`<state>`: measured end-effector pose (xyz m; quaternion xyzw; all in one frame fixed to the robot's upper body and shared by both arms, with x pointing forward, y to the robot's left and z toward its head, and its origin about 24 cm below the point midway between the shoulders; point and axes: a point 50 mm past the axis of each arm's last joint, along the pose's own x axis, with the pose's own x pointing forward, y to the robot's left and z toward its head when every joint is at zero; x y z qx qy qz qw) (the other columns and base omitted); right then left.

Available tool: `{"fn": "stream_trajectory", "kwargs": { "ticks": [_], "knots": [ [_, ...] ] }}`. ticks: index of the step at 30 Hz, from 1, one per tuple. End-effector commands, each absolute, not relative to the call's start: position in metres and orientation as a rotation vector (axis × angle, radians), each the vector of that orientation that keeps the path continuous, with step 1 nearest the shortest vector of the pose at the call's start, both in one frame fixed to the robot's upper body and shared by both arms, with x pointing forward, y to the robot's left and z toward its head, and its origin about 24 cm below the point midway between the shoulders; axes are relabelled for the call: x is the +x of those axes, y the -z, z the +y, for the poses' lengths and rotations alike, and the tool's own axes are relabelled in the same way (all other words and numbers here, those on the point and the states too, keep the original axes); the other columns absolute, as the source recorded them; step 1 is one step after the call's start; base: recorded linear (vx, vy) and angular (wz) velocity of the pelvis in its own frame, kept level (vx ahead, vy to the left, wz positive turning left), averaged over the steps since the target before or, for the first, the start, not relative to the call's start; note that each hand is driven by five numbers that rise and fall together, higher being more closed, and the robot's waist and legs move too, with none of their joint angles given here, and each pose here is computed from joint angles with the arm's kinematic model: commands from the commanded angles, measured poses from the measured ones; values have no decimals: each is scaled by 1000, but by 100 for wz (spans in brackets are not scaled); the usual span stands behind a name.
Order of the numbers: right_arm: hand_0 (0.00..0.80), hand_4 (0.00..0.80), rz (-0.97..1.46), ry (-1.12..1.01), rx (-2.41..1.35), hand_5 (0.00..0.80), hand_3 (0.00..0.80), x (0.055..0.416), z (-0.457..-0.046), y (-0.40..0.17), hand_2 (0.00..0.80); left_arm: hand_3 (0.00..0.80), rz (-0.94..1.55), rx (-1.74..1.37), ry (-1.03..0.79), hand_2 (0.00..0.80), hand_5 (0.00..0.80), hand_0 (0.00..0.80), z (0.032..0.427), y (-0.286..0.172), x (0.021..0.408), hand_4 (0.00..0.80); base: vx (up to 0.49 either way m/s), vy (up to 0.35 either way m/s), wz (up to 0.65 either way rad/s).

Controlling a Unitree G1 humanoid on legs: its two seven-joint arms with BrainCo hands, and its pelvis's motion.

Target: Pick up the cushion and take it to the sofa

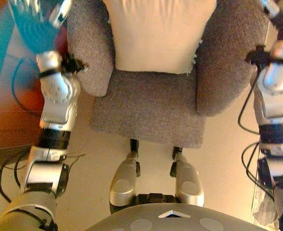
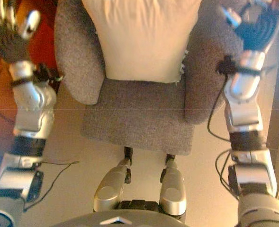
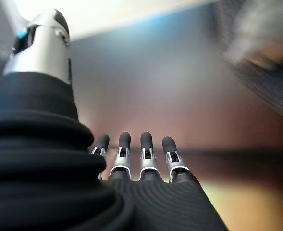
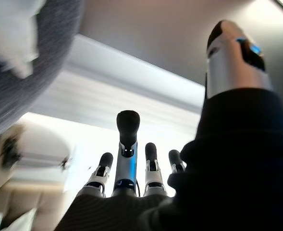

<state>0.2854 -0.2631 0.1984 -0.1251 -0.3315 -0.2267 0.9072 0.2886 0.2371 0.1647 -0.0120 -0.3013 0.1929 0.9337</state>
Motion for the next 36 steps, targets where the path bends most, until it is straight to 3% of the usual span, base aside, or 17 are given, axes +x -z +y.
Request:
{"fn": "stream_trajectory", "kwargs": {
  "ticks": [1, 6, 13, 18, 24, 29, 36],
  "knots": [
    [0, 0, -417, 472, -275, 0, 0, 255, -282, -130, 0, 0, -324, 12, -405, 0, 0, 0, 257, -97, 263, 0, 79, 21, -6],
    [0, 0, 160, 527, -214, 0, 0, 199, -291, 3, 0, 0, 249, -79, -467, 0, 0, 0, 279, 29, 192, 0, 56, 22, -9],
    [0, 0, 844, 580, -29, 0, 0, 117, -278, 121, 0, 0, 743, -63, -556, 0, 0, 0, 270, 118, 130, 0, 26, 32, -8],
    [0, 0, 1174, 539, 57, 0, 0, 60, -250, 159, 0, 0, 1006, -49, -603, 0, 0, 0, 259, 149, 84, 0, 9, 9, -4],
    [0, 0, 1441, 454, 47, 0, 0, 22, -228, 173, 0, 0, 1273, 28, -571, 0, 0, 0, 247, 166, 40, 0, -20, 14, -5],
    [0, 0, 1539, 419, 35, 0, 0, 12, -219, 176, 0, 0, 1478, 42, -485, 0, 0, 0, 234, 172, 15, 0, -39, 9, -4],
    [0, 0, 1547, 390, 31, 0, 0, 13, -217, 176, 0, 0, 1505, 6, -476, 0, 0, 0, 229, 174, 14, 0, -13, 0, -2]
  ]
}}
